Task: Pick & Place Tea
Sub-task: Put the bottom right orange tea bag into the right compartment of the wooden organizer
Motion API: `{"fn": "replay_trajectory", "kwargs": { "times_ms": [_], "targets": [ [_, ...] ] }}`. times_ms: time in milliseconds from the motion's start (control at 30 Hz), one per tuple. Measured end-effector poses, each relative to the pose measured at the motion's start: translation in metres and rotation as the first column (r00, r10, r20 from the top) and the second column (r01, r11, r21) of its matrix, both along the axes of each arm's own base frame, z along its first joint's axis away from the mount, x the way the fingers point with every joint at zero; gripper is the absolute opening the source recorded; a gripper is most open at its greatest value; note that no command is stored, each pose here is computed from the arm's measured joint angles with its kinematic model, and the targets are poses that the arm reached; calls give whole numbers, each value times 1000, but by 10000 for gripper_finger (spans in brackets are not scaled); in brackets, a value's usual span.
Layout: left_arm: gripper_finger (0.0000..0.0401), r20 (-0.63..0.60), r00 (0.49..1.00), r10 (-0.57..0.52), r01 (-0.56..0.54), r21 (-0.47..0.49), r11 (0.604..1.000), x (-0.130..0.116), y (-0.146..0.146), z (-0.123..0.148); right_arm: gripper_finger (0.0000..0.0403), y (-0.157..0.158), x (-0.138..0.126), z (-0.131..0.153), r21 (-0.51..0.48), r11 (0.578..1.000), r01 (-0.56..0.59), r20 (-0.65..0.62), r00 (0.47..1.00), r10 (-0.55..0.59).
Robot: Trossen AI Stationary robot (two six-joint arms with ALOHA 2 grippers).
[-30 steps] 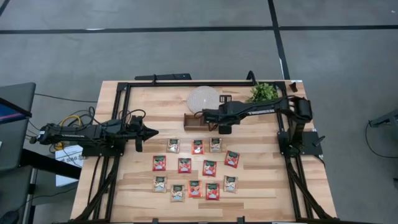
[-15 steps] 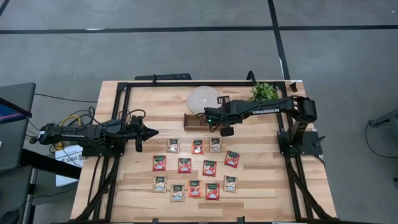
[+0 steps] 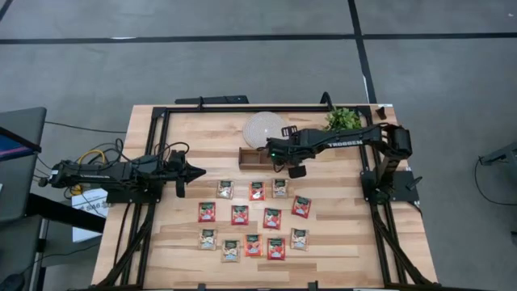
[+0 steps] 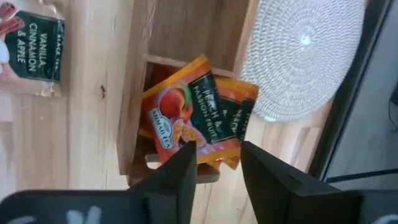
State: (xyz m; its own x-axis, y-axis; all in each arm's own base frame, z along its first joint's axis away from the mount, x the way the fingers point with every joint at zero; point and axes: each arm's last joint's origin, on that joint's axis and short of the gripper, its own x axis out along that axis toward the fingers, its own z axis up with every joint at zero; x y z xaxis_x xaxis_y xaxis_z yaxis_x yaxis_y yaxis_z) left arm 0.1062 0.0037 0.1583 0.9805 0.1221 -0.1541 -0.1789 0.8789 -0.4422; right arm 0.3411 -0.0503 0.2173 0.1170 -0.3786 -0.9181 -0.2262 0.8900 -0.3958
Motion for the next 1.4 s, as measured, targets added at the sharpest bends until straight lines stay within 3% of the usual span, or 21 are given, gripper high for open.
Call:
{"fn": "replay_trajectory", "kwargs": {
  "times_ms": [267, 400, 1133, 1400],
  "targets": [
    [0, 0, 1000, 0, 0, 0, 1000, 0, 0, 0, 141, -12, 0, -2, 16, 999, 31, 27, 999, -31],
    [0, 0, 1000, 0, 0, 0, 1000, 0, 0, 0, 136, -20, -2, -3, 76, 996, 38, 31, 999, -40],
    [0, 0, 1000, 0, 0, -2, 1000, 0, 0, 0, 128, -37, -2, -3, 107, 994, 22, 58, 998, -28],
    [0, 2, 1000, 1, -1, -7, 1000, 0, 0, 0, 123, -38, -3, -11, 126, 992, 30, 10, 999, -32]
  ]
}}
